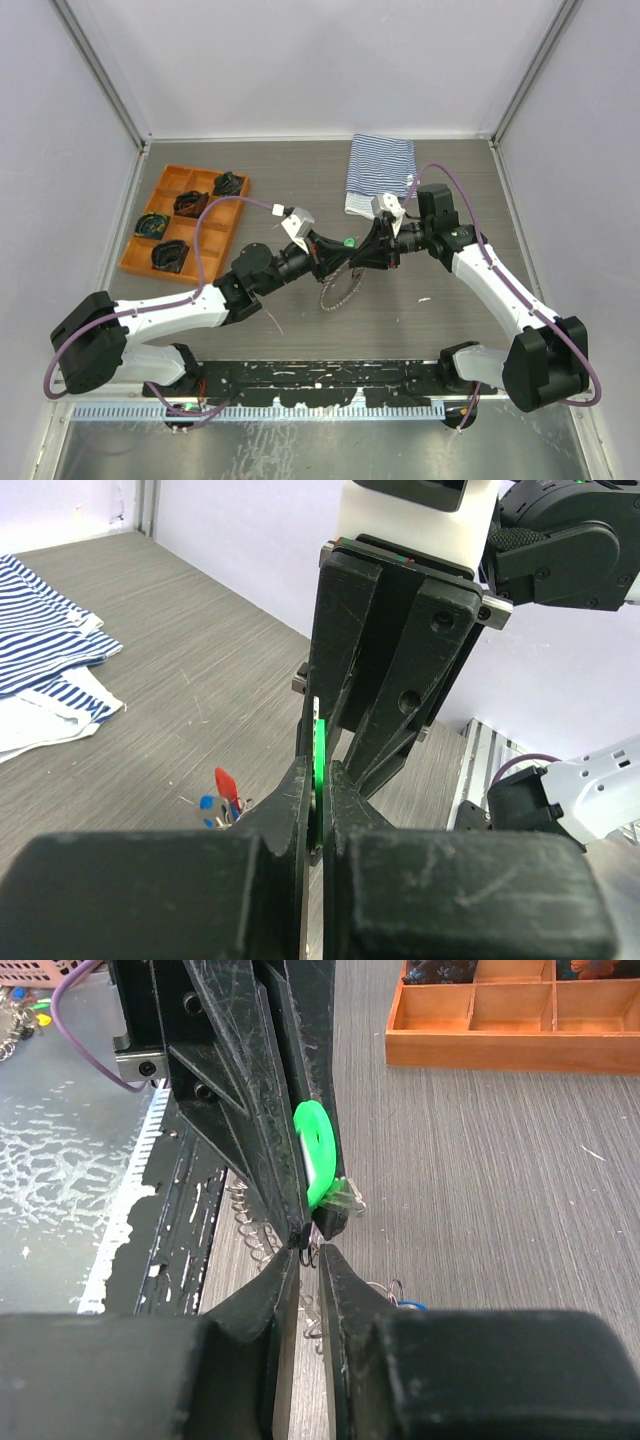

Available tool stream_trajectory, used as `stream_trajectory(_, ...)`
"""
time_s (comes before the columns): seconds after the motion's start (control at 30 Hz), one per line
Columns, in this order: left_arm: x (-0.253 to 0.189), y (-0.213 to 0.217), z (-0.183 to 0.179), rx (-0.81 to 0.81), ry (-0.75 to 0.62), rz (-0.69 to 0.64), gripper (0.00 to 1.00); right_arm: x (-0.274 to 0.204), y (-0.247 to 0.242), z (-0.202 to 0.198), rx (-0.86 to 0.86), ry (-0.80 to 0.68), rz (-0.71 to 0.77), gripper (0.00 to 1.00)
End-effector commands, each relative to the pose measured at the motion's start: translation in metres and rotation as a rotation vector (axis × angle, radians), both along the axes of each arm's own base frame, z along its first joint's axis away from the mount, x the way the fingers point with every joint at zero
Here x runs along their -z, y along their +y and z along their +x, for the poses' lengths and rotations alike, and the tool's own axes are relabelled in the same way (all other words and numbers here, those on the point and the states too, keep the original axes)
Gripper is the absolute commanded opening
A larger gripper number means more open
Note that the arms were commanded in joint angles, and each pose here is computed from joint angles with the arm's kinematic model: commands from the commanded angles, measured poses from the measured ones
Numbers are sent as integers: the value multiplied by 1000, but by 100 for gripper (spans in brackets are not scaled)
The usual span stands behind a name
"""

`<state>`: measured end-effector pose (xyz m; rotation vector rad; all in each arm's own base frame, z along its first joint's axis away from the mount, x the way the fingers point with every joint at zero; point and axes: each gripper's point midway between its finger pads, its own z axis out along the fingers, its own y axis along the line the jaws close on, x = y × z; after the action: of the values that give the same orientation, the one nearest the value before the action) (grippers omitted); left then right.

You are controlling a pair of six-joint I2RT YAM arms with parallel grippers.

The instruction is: Remove the keys from the keyring

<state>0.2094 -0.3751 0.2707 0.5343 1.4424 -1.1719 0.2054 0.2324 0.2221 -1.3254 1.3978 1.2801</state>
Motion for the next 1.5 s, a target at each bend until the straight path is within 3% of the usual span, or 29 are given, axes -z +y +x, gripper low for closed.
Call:
stream_trajectory(0.0,-64,2,0,-4,-97,-171,0,-11,3,-2,-22,-32,31,20)
stream_trajectory(0.23,-55,-4,2,5,-81,-158,0,-13,3,-3,-25,-31,37,18)
stream_trajectory(0.47,-57,1,2,-8,-85,-170,0,-15,3,-5,-31,-37,37,1)
stream_trajectory(1.07,-54,40,4,-133,-124,-146,0,-30,-1,-3,-28,6,75,1)
stream_trajectory(1.47,-22,34,19,-159,-72,-108,0,-33,0,13,89,156,133,1)
